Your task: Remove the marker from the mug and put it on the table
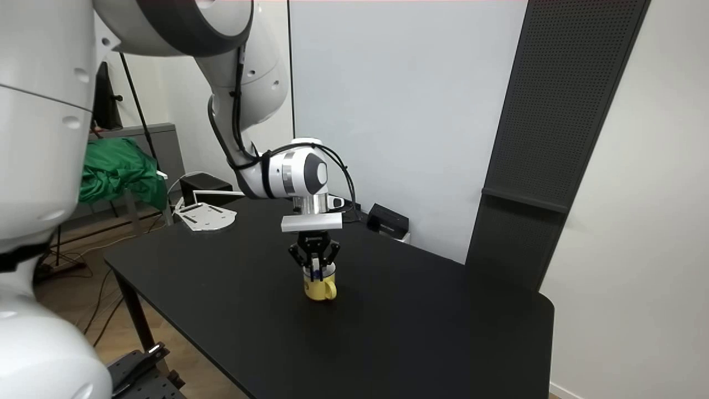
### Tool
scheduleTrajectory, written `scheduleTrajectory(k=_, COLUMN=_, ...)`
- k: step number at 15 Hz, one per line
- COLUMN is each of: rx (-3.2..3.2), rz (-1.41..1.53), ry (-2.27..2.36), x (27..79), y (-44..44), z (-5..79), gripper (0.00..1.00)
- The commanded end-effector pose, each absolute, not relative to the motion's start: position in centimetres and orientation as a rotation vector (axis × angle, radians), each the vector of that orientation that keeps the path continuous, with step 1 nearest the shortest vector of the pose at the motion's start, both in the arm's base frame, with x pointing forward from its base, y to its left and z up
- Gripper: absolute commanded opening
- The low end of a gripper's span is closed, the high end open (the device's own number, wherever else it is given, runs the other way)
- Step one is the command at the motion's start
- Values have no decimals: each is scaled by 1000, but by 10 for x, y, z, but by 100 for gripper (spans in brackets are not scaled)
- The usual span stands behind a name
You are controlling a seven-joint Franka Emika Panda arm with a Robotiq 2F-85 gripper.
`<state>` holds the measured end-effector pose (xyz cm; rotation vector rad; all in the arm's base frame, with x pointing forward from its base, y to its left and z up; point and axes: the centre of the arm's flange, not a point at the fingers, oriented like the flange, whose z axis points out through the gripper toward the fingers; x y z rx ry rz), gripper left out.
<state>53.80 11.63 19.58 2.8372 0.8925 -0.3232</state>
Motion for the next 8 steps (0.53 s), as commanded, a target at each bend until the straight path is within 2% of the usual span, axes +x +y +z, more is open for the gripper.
scheduleTrajectory(k=1, rx=2816, rz=-328, ry=905, x=546, y=119, z=199, gripper=5)
scheduleTrajectory(k=8, rx=2752, rz=-165, ry=980, x=532, y=133, z=241, gripper=5)
